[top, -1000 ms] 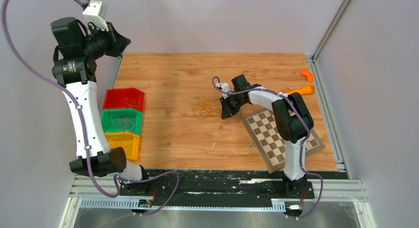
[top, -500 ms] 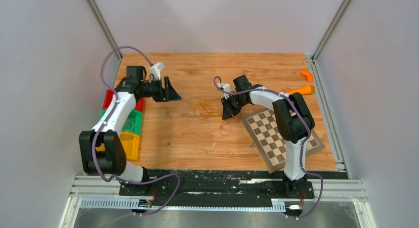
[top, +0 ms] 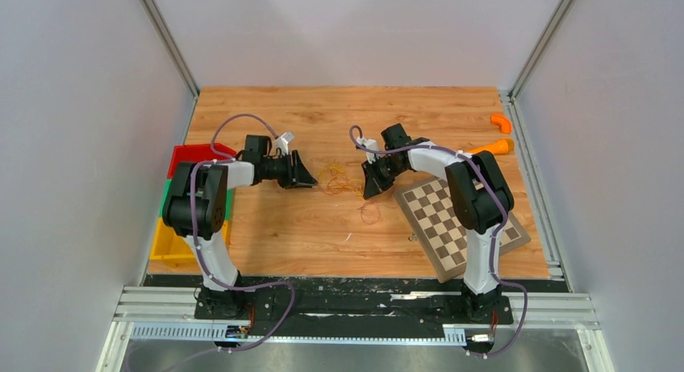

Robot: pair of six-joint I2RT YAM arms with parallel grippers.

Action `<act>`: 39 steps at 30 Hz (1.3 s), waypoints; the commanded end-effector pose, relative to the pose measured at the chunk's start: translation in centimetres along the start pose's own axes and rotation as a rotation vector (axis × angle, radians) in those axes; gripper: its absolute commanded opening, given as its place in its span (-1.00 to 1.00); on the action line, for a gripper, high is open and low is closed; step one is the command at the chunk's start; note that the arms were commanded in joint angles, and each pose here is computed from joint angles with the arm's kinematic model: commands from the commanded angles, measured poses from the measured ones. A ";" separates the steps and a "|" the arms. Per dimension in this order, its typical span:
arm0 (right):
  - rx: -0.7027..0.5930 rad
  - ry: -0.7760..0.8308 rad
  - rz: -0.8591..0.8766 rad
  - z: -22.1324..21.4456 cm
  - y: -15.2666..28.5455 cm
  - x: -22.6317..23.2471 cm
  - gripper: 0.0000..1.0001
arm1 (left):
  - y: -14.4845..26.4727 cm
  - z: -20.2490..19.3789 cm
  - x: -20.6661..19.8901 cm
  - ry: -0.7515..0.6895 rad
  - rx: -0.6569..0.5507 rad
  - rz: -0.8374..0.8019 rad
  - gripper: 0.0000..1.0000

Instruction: Untangle the cables

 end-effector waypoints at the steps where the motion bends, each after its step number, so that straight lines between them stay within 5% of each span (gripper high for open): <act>1: 0.056 -0.042 -0.003 -1.3 -0.2 -0.3 -1.00 | -1.9 0.5 0.5 -0.017 -0.044 -0.039 -0.09; 13: 0.067 -0.058 -0.012 -1.4 -0.6 -0.6 -1.00 | -5.2 -1.0 1.3 0.028 -0.025 -0.056 -0.25; 17: 0.070 -0.054 -0.034 -1.5 -0.6 -0.8 -1.00 | -4.0 0.2 0.0 -0.019 -0.043 -0.052 -0.80; 19: 0.074 -0.054 -0.057 -1.7 -0.7 -1.1 -1.00 | -2.2 1.2 -1.9 -0.116 -0.061 -0.046 -0.99; 30: 0.100 -0.053 -0.160 -2.2 -1.1 -2.6 -1.00 | 13.1 10.5 -16.2 -0.449 -0.323 -0.058 -1.00; 39: 0.113 -0.037 -0.184 -3.0 -0.8 -2.8 -0.99 | 23.4 17.1 -19.4 -0.547 -0.563 0.114 -1.00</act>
Point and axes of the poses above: each gripper's point midway between its finger pads, its own y axis back along the fingers, its own x axis along the line the jaws close on, z = x × y, the point moved 10 cm from there along y, back along the fingers, and after that the axes turned 15 degrees about -y, right-handed, at the moved point
